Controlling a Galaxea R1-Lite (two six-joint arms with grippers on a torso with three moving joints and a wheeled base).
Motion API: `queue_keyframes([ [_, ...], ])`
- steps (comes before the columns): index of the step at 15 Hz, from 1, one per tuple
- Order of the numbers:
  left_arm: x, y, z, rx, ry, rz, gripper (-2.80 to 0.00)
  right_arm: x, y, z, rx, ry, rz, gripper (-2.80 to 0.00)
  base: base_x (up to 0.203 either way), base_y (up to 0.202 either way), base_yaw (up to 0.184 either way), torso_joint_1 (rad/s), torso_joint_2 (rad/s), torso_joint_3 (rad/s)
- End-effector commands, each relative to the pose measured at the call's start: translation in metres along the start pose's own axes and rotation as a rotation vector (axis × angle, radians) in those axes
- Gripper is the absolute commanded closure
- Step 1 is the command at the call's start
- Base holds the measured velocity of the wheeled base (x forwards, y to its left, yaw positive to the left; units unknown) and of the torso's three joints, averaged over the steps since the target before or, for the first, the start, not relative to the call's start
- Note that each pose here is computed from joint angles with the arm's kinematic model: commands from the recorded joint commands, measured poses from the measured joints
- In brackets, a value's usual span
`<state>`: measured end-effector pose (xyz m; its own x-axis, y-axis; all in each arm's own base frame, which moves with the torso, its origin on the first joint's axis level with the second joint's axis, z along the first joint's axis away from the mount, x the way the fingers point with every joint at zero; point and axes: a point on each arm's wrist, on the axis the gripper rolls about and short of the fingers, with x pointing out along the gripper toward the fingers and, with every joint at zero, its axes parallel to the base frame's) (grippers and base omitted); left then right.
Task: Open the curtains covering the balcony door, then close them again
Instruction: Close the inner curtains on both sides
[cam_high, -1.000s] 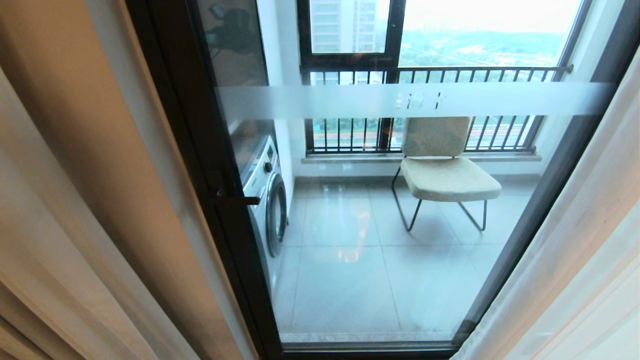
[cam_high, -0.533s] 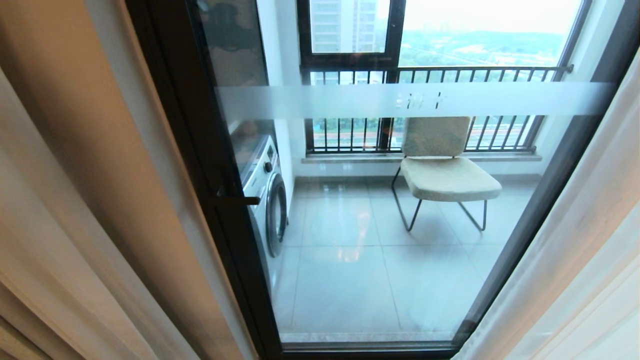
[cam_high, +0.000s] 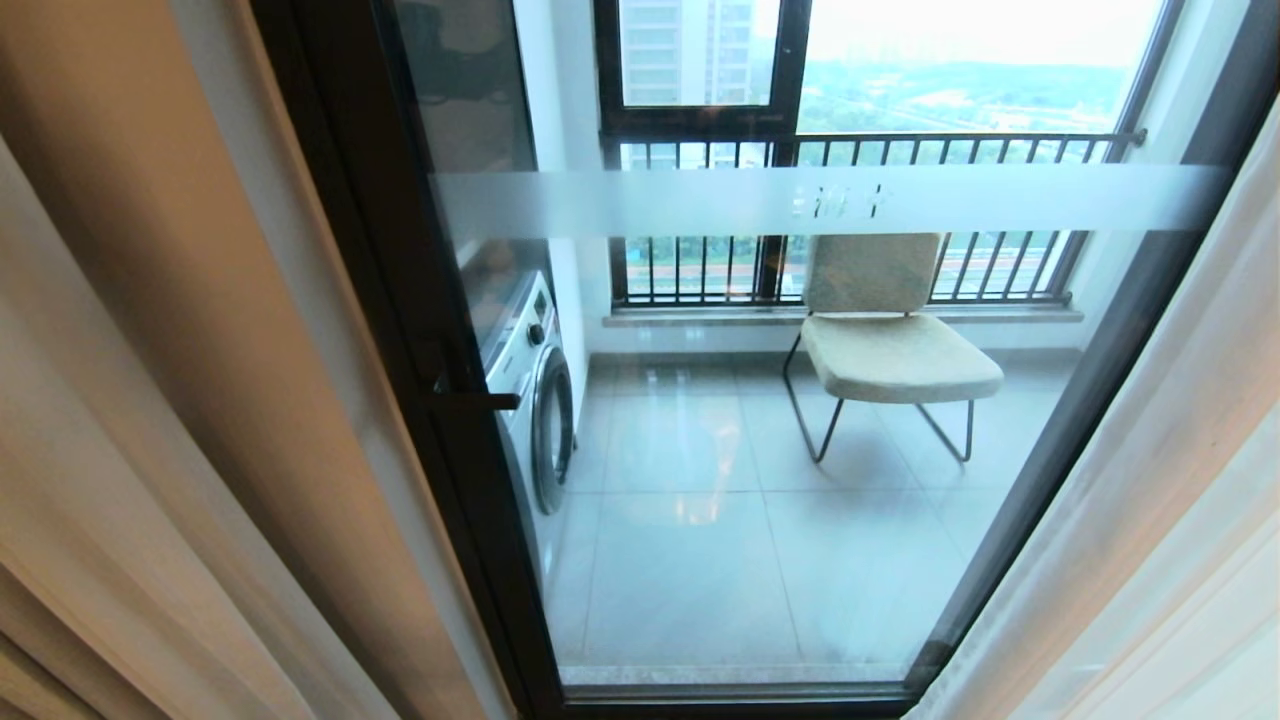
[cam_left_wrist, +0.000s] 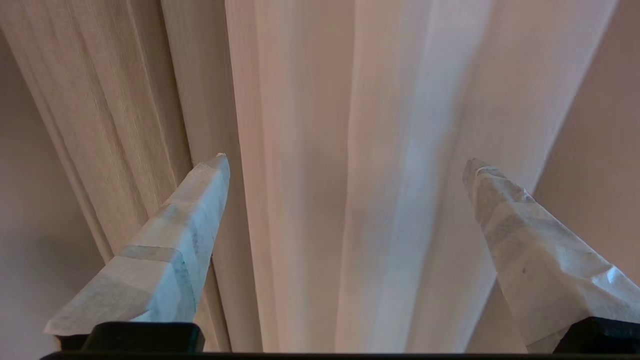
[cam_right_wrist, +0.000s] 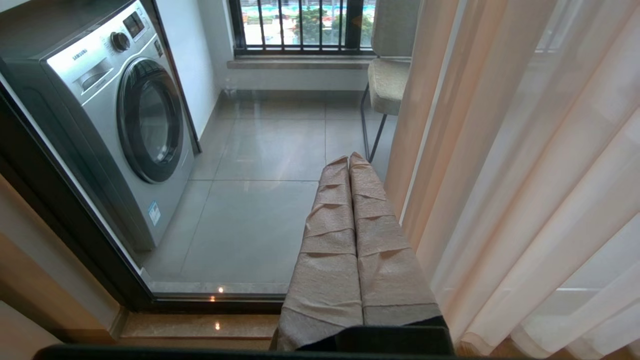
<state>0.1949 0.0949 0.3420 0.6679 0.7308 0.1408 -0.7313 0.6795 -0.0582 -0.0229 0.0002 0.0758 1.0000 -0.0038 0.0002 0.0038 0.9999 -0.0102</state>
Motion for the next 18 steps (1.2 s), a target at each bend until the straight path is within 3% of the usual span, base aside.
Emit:
queue_keyframes([
  [1,0.020,-0.007,-0.006,0.009,0.020,0.004,-2.80,0.000,0.000,0.000,-0.001,0.002,-0.001,0.00,0.000,0.000,0.000,0.000,0.00,0.000],
  [9,0.050,-0.020,-0.007,-0.009,0.004,-0.031,-2.80,0.000,0.000,0.000,-0.001,0.002,-0.001,0.00,0.000,0.000,0.000,0.000,0.00,0.000],
  [18,0.079,-0.023,-0.010,-0.014,-0.018,-0.004,-2.80,0.000,0.000,0.000,-0.001,0.002,0.001,0.00,0.000,0.000,0.000,0.000,0.00,0.000],
])
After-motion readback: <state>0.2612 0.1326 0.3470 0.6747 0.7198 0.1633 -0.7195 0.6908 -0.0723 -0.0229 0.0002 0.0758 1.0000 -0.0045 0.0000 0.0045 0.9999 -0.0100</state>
